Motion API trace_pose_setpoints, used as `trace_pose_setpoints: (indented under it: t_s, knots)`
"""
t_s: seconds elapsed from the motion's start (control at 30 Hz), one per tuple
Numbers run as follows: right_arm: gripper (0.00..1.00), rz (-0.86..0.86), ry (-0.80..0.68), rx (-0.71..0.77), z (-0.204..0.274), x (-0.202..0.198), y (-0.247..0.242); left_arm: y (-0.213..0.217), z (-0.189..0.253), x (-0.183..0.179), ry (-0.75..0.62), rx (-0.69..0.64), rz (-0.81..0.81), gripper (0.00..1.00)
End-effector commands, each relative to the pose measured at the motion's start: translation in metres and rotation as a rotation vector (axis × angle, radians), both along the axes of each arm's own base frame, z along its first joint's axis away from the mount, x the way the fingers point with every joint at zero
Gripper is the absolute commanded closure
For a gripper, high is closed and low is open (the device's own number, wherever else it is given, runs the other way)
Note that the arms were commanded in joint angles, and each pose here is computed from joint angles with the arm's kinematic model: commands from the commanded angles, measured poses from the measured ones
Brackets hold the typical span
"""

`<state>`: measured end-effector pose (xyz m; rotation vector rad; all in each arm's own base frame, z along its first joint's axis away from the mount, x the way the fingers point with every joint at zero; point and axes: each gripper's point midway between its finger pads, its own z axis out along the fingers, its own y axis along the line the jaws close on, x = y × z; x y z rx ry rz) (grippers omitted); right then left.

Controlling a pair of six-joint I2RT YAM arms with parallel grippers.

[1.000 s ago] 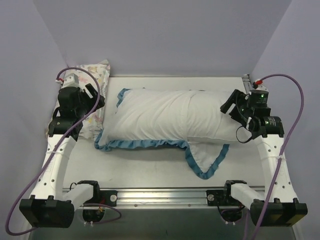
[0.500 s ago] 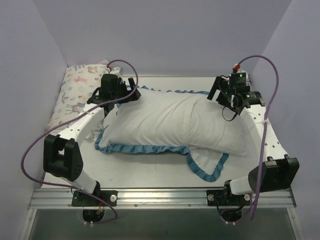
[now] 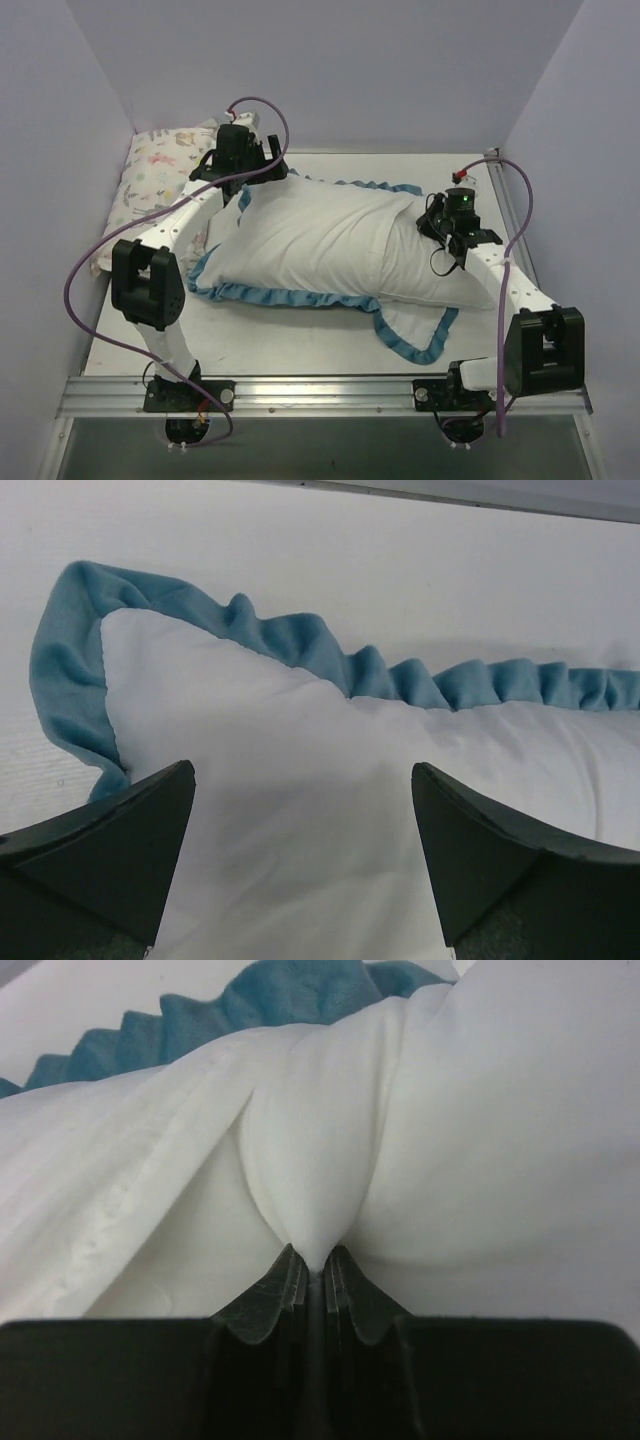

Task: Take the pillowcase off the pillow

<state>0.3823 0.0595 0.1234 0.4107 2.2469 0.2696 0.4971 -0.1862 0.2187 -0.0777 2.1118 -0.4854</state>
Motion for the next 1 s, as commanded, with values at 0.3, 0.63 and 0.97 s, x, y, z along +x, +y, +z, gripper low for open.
trace_pose_setpoints:
  t_s: [0.3,0.63,0.97]
  knots:
    - [1.0,0.157,-0.557,0.071,0.14,-0.043,0.022,0.028,0.003,-0.001,0.124,-0.034,0.015,0.03]
    - [1.0,0.276,-0.83,0.09,0.212,-0.092,0.035,0.04,0.032,-0.008,0.102,-0.126,-0.029,0.03]
    - [1.0,0.28,-0.813,0.069,0.21,-0.093,0.035,0.005,-0.028,-0.046,0.289,-0.192,-0.174,0.03]
